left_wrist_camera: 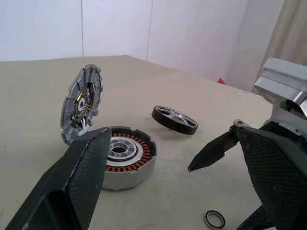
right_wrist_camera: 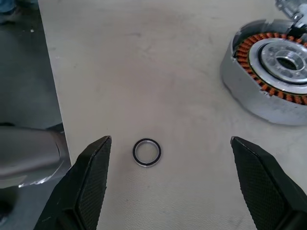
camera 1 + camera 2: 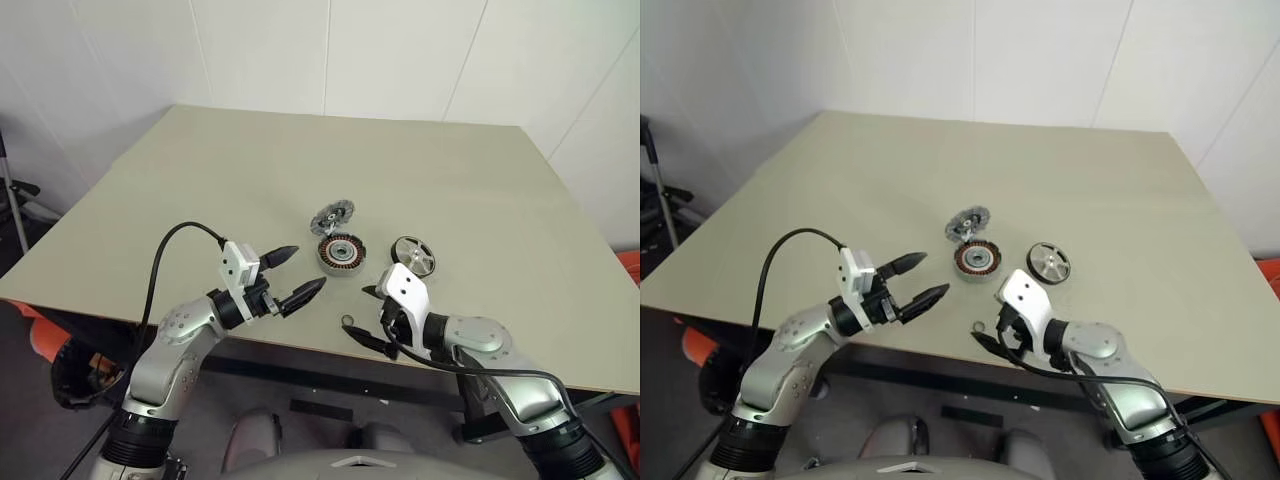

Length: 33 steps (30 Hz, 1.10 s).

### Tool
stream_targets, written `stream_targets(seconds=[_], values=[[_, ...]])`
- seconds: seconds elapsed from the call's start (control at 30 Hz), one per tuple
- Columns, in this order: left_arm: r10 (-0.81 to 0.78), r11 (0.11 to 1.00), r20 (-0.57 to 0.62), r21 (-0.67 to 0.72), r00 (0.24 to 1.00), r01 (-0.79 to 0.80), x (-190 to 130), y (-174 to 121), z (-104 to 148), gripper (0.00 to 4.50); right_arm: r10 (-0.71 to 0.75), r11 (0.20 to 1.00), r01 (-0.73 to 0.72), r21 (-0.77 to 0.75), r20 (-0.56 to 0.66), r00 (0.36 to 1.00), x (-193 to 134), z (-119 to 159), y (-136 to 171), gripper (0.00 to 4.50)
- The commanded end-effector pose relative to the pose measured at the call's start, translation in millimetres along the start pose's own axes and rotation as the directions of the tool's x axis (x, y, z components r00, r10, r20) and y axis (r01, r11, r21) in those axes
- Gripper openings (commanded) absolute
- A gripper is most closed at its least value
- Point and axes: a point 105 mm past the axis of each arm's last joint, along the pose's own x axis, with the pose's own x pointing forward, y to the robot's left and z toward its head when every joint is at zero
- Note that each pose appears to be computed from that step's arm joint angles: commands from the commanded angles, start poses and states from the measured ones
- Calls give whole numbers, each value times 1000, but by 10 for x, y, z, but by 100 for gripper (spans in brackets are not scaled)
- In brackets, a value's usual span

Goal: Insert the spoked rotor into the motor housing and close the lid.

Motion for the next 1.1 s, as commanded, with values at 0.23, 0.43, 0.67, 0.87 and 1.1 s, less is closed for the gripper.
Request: stream_targets(seconds=[0.23,0.43,0.67,0.87,1.1], values=[[-19,999,31,27,999,18,8,-66,141,447,70,996,-70,-59,-3,998,138,5,47,450],[-17,1000,24,25,1000,16,-4,-78,88,450,87,994,-87,-61,-4,996,191,-2,46,411],[-13,1000,20,25,1000,12,-8,-53,22,450,100,993,-100,-57,-9,995,200,-22,50,178],[-11,1000,22,29,1000,10,-18,-44,16,450,108,993,-109,-47,-13,994,186,-37,65,59],[-8,999,25,31,1000,7,-34,-27,33,450,97,994,-97,-52,1,995,147,42,32,59]])
